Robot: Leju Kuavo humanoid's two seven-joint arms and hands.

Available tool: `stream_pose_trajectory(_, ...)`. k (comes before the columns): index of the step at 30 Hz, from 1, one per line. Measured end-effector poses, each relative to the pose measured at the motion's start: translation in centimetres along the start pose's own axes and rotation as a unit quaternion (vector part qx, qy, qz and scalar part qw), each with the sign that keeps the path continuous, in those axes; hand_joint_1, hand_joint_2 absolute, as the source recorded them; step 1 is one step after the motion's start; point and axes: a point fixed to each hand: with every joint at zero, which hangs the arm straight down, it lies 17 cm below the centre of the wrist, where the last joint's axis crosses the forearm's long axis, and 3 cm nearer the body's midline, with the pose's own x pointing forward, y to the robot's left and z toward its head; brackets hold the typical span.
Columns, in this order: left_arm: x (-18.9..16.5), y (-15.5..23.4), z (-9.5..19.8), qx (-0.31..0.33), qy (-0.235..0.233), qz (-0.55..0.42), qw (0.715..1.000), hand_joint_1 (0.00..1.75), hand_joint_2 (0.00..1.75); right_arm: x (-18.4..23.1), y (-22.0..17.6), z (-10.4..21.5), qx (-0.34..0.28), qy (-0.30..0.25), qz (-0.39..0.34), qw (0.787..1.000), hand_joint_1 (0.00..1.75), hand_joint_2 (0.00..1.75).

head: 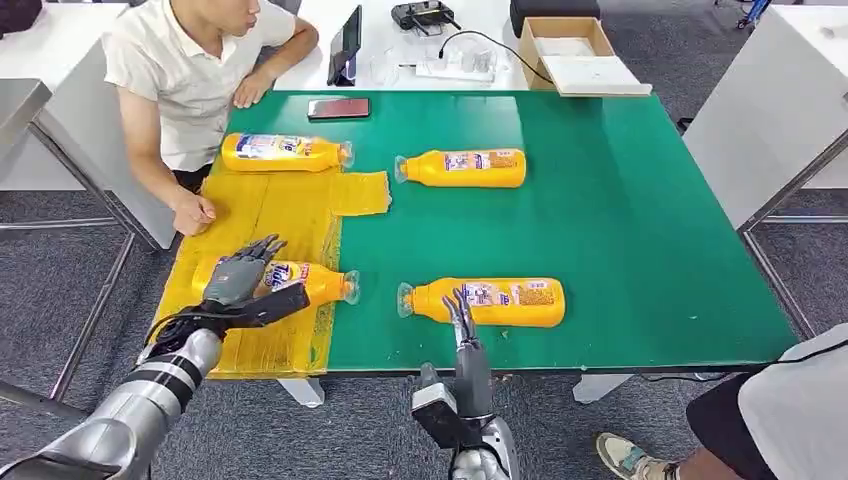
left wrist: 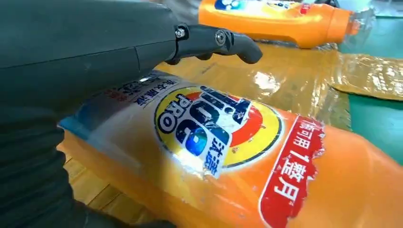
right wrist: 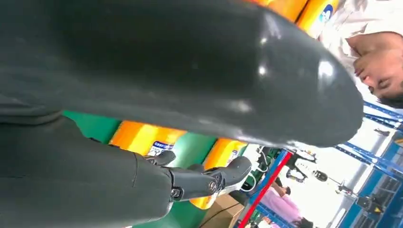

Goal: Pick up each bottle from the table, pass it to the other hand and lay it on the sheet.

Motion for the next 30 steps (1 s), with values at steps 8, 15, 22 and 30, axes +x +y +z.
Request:
stream_pose_trajectory(8,3.7,-0.4,2.0,-0.012,-0.078,0.151,0.985,0.0,0.0,-0.4,0.0,0.3,-0.003,0.007,0.001,1.0,0.0,0.0)
stream_pose_trajectory(15,8.4,1.0,5.9,0.002,-0.164,0.291,0.943,0.0,0.0,-0.5,0.1,0.6,0.0,0.007,0.004,1.0,0.0,0.0)
stream_pose_trajectory(22,11.5,4.3,8.5,0.034,-0.22,0.363,0.905,0.0,1.75,-0.8,-0.1,0.7,0.001,0.008,0.008,1.0,0.0,0.0)
stream_pose_trajectory(30,14.0,11.0,10.5,0.167,-0.256,0.401,0.863,0.0,1.75,-0.6,0.1,1.1,0.023,-0.023,0.063,0.997,0.0,1.75)
